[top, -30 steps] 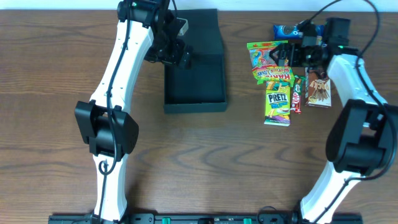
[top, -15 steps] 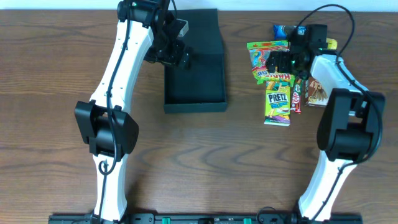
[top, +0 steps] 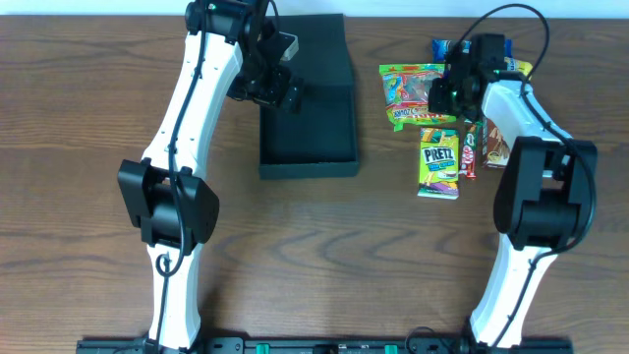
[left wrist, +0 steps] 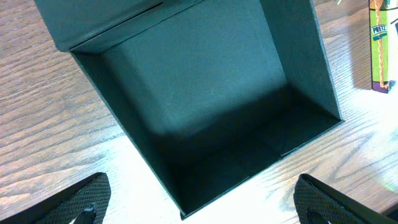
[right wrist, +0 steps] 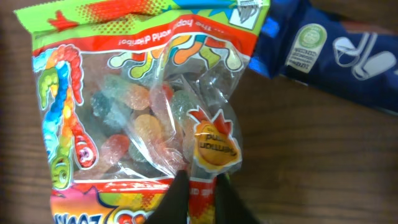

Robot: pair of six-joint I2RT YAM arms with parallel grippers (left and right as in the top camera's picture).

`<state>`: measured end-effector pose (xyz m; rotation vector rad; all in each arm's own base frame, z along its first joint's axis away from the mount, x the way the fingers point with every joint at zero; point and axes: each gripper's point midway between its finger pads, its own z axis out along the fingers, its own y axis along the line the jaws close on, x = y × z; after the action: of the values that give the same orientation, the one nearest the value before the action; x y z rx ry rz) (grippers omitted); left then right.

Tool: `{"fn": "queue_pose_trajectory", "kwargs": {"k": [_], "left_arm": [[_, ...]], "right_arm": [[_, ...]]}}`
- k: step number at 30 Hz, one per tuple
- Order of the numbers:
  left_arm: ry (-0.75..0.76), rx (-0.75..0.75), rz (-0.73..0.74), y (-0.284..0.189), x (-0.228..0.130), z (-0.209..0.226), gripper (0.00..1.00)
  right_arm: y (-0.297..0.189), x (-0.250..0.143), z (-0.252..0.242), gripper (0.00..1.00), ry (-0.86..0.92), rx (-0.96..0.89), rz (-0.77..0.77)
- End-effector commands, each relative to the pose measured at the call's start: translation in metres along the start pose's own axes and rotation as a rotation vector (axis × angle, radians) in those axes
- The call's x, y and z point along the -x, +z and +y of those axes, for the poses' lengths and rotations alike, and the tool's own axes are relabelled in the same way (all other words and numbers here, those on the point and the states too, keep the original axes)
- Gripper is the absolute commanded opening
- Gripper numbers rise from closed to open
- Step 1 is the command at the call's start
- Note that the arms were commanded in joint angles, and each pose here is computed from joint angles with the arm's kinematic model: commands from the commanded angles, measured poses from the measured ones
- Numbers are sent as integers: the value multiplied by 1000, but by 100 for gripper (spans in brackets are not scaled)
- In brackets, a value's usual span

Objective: Pack container
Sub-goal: 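Carry the gummy worms bag with the right gripper over the box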

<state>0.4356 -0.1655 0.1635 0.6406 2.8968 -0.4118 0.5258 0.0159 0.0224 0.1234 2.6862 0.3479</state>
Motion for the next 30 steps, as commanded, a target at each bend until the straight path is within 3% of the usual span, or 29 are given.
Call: {"fn": "queue_pose_trajectory", "kwargs": {"k": [1, 9, 15, 18, 22, 26, 30], "left_arm": [[22, 45, 0, -3, 0, 6, 95], [-17, 53, -10, -9, -1, 24, 95], [-85, 72, -43, -25, -5, 55, 95], [-139, 86, -73, -40, -10, 80, 96], [-219, 85, -106, -56, -20, 112, 95], [-274, 50, -147, -65, -23, 132, 95], [-287, 55, -156, -67, -25, 139, 95]], "right_arm": [[-2, 11, 16, 1, -14, 30, 6], [-85, 70, 69, 1, -74, 107, -91], [-142, 77, 132, 1, -137, 234, -146], [-168, 63, 173, 1, -99, 346, -121], [-182, 25, 239, 2, -15, 542, 32], [-169, -21, 273, 1, 185, 488, 220], [-147, -47, 289, 1, 263, 383, 253]]}}
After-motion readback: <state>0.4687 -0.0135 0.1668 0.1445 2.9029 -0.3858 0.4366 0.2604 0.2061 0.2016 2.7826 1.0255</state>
